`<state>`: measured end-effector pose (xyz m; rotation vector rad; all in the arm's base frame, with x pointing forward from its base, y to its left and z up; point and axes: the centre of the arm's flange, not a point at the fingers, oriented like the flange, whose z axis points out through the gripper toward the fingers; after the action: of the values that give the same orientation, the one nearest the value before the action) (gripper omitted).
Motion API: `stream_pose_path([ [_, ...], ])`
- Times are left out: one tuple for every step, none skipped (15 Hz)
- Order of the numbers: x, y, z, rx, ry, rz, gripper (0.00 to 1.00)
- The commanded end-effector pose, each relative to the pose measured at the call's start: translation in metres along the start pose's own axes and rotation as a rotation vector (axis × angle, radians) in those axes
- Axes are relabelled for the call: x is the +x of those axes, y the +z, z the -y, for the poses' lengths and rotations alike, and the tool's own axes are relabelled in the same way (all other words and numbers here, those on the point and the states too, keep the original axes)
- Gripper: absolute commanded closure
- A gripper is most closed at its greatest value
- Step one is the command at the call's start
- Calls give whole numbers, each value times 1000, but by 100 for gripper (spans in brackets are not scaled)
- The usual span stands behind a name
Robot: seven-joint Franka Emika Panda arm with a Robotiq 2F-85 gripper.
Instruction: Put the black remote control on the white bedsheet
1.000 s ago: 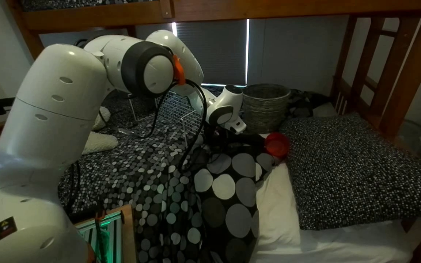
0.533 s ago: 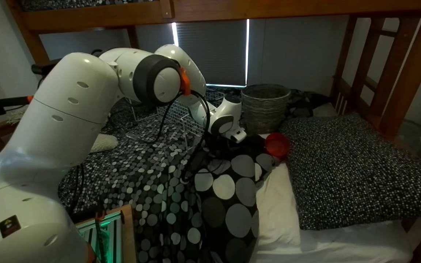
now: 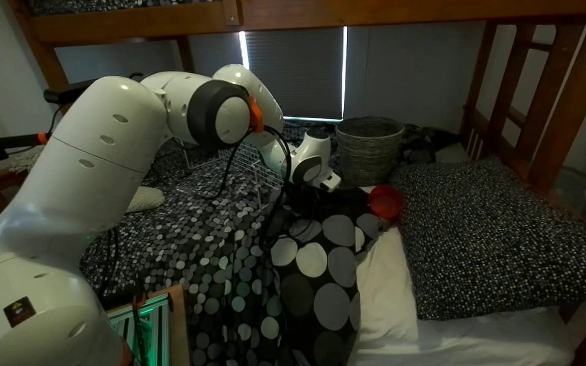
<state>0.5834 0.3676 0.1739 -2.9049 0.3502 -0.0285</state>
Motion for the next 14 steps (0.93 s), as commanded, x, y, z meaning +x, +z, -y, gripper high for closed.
stream_pose_path([
  [3, -6, 7, -18, -49, -19, 74],
  [2, -11, 8, -9, -57, -17, 81],
  [1, -20, 7, 4, -57, -23, 87],
  [1, -34, 6, 21, -57, -32, 95],
  [1, -44, 5, 28, -56, -45, 99],
  [0, -57, 5, 46, -60, -55, 100],
  [-1, -69, 5, 60, -59, -75, 97],
  [-2, -87, 5, 102, -58, -98, 100],
  [-1, -103, 4, 128, -54, -121, 100],
  [0, -115, 4, 147, -51, -153, 100],
  [2, -122, 5, 157, -45, -152, 100],
  [1, -126, 6, 135, -51, -111, 74],
  [-2, -128, 5, 113, -54, -99, 73],
  [-4, -124, 4, 104, -55, -76, 66],
])
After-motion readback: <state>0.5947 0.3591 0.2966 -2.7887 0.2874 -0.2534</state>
